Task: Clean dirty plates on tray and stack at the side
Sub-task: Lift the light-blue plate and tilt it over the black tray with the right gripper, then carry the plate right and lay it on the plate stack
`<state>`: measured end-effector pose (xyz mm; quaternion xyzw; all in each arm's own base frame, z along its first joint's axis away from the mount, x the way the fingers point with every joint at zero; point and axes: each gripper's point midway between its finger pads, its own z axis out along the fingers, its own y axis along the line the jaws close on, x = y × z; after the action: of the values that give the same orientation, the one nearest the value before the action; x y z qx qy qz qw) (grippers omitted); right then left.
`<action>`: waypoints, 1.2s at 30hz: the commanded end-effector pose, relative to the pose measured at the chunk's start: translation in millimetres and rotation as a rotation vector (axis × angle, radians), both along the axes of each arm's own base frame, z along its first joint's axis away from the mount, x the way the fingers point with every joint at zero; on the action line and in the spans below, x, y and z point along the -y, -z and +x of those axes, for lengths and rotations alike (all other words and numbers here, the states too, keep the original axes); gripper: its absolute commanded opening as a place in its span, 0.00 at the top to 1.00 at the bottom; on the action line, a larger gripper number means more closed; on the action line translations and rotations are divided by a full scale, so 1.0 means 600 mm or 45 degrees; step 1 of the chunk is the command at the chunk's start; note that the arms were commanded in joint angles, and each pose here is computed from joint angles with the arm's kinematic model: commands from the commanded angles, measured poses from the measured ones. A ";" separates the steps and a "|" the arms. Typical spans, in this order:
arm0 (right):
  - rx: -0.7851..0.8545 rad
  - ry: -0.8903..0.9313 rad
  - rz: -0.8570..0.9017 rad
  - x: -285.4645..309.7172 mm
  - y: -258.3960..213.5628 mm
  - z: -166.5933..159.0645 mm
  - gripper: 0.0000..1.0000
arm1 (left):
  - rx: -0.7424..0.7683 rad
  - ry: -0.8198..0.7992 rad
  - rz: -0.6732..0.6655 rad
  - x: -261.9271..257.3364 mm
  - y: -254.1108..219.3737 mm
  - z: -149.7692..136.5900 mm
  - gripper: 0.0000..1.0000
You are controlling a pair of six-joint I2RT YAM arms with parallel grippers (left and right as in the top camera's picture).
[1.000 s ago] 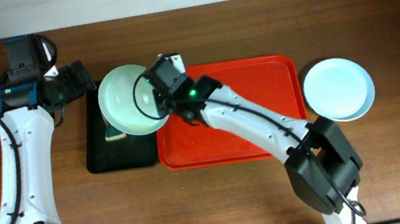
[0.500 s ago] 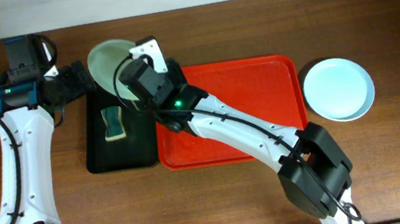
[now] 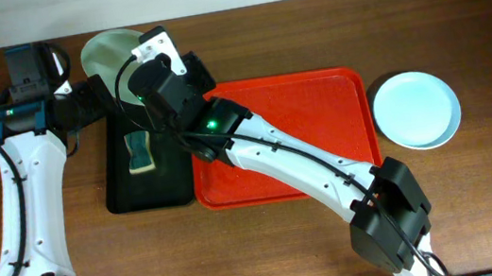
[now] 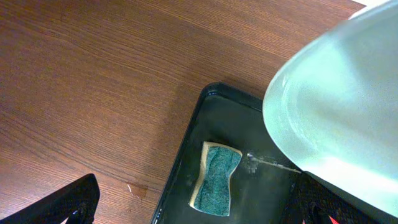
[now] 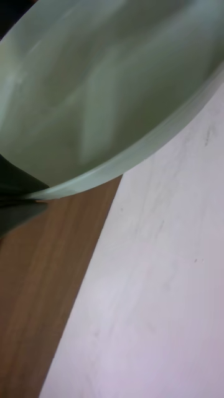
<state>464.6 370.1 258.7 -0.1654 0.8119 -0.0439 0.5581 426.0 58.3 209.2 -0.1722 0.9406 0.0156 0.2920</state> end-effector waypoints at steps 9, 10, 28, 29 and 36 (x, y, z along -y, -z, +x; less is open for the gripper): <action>0.055 -0.001 -0.032 0.003 -0.036 -0.001 0.96 | -0.006 -0.015 -0.016 0.001 0.004 0.000 0.01; 0.054 -0.002 -0.033 0.003 -0.035 -0.001 0.96 | -0.006 -0.015 -0.016 0.001 0.004 0.000 0.00; 0.023 -0.001 -0.069 0.008 -0.024 -0.004 0.96 | -0.006 -0.015 -0.016 0.001 0.004 0.000 0.00; 0.016 0.000 -0.076 0.010 -0.021 -0.004 0.96 | -0.006 -0.015 -0.016 0.001 0.004 0.000 0.01; -0.121 0.201 0.175 0.073 0.015 0.024 0.96 | -0.006 -0.015 -0.016 0.001 0.004 0.000 0.01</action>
<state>463.1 354.1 240.3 -0.1663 0.8328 -0.0647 0.5241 426.1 58.3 209.4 -0.1722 0.9405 0.0156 0.2924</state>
